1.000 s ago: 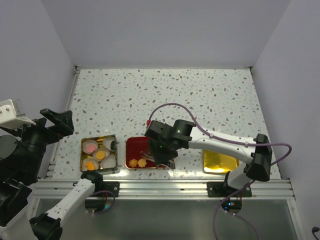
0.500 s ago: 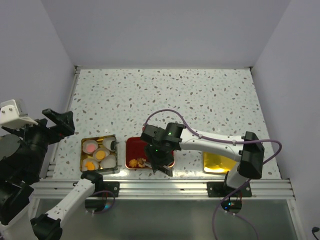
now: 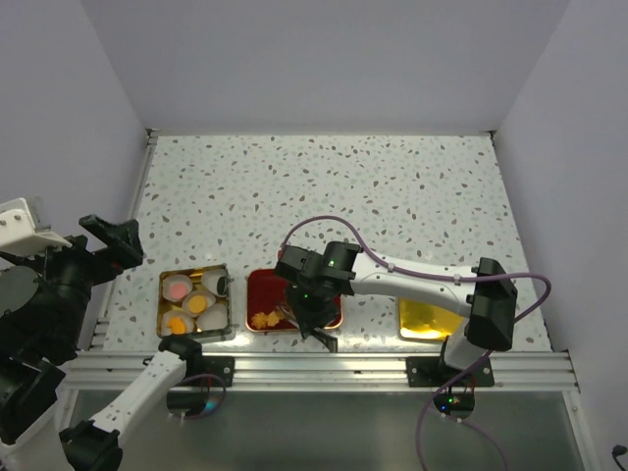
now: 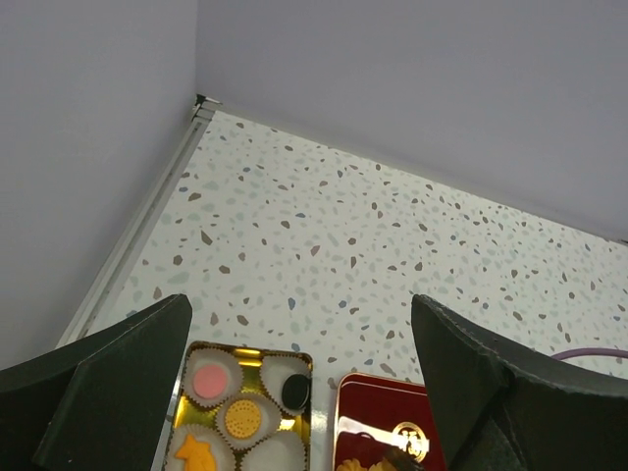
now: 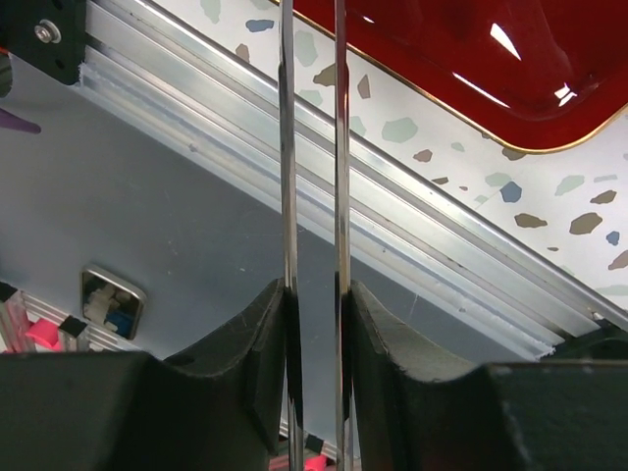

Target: Pack the cookies

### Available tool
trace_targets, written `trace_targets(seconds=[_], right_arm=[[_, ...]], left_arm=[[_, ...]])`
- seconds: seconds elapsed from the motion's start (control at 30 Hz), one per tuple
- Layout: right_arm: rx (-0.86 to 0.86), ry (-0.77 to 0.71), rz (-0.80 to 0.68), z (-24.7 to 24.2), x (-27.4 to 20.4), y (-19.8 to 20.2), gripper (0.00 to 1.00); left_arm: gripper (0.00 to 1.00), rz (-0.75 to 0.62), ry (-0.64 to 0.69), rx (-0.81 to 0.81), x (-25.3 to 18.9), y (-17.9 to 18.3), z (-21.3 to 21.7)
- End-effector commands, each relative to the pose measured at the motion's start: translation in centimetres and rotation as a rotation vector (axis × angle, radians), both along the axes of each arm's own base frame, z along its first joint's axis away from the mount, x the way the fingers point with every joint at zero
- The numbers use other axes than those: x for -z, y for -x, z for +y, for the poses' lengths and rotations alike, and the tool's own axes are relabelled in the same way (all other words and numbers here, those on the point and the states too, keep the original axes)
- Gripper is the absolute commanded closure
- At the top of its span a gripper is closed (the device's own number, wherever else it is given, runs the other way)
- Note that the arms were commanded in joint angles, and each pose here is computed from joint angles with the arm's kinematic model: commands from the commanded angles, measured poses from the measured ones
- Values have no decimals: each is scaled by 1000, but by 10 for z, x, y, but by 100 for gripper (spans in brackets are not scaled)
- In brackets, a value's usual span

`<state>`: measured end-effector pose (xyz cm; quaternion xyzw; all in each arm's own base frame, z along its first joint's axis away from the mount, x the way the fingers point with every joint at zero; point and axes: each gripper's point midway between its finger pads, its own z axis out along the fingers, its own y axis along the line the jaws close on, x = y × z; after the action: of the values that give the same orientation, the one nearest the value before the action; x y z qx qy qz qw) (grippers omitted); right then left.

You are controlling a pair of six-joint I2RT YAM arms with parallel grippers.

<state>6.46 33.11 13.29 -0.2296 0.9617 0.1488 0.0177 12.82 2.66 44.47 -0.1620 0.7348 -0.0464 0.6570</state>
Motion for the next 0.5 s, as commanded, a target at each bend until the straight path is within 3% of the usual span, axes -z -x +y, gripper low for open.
trace_targets(seconds=[0.0, 0.47], right_arm=[[-15, -26, -12, 1, -16, 1, 75], [-7, -88, -157, 30, -77, -36, 78]], left_arm=[[0, -36, -18, -23, -10, 4, 7], [0, -48, -28, -34, -15, 5, 10]])
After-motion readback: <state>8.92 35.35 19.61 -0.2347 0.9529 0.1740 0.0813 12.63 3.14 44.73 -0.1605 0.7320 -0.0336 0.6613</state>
